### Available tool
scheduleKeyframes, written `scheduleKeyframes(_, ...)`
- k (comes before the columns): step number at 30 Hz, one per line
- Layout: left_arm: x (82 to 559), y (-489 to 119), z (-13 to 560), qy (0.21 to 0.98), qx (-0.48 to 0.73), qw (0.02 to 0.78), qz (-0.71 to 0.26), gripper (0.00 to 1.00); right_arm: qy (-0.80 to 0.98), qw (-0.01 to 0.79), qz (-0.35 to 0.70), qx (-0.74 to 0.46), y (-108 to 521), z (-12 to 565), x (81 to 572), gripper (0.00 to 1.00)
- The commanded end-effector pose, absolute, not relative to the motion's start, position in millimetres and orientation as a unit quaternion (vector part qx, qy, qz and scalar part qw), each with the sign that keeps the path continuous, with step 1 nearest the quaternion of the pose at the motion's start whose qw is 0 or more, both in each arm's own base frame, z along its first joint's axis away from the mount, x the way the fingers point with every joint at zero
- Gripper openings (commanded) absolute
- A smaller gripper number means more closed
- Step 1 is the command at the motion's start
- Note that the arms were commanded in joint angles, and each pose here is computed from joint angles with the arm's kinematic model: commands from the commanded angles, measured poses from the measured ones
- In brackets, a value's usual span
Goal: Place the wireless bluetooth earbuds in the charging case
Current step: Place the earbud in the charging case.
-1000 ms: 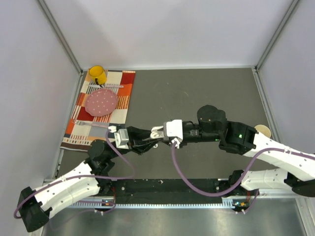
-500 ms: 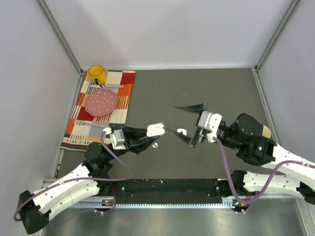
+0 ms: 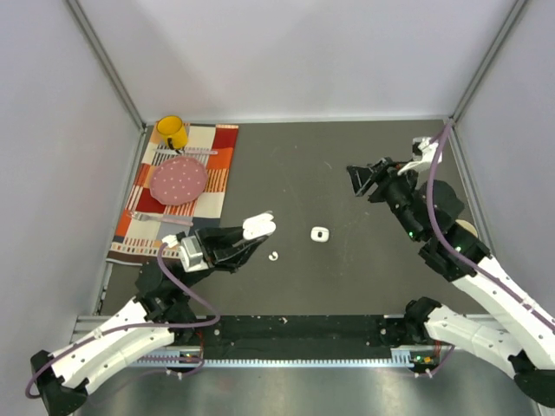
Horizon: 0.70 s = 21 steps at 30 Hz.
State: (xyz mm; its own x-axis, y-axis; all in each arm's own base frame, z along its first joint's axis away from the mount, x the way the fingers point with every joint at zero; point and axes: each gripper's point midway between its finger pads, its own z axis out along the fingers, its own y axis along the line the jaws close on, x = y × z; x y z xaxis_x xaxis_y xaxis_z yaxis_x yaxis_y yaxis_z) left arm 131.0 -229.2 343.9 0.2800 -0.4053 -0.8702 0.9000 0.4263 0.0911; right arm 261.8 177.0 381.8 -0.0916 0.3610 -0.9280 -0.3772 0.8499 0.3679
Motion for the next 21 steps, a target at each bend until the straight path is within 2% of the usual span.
scheduleKeyframes(1,131,-221,349,0.402,0.296,0.754,-0.427,0.0,0.747,0.543,0.374,0.093,199,322,263,0.58)
scheduleKeyframes(9,130,-217,348,0.404,0.294,0.755,-0.424,0.0,0.791,0.4,0.439,0.147,240,242,255,0.58)
scheduleKeyframes(12,130,-216,348,0.404,0.291,0.756,-0.425,0.0,0.797,0.364,0.457,0.155,252,216,250,0.51)
scheduleKeyframes(21,130,-218,347,0.406,0.292,0.753,-0.427,0.0,0.834,0.28,0.46,0.121,312,158,224,0.52)
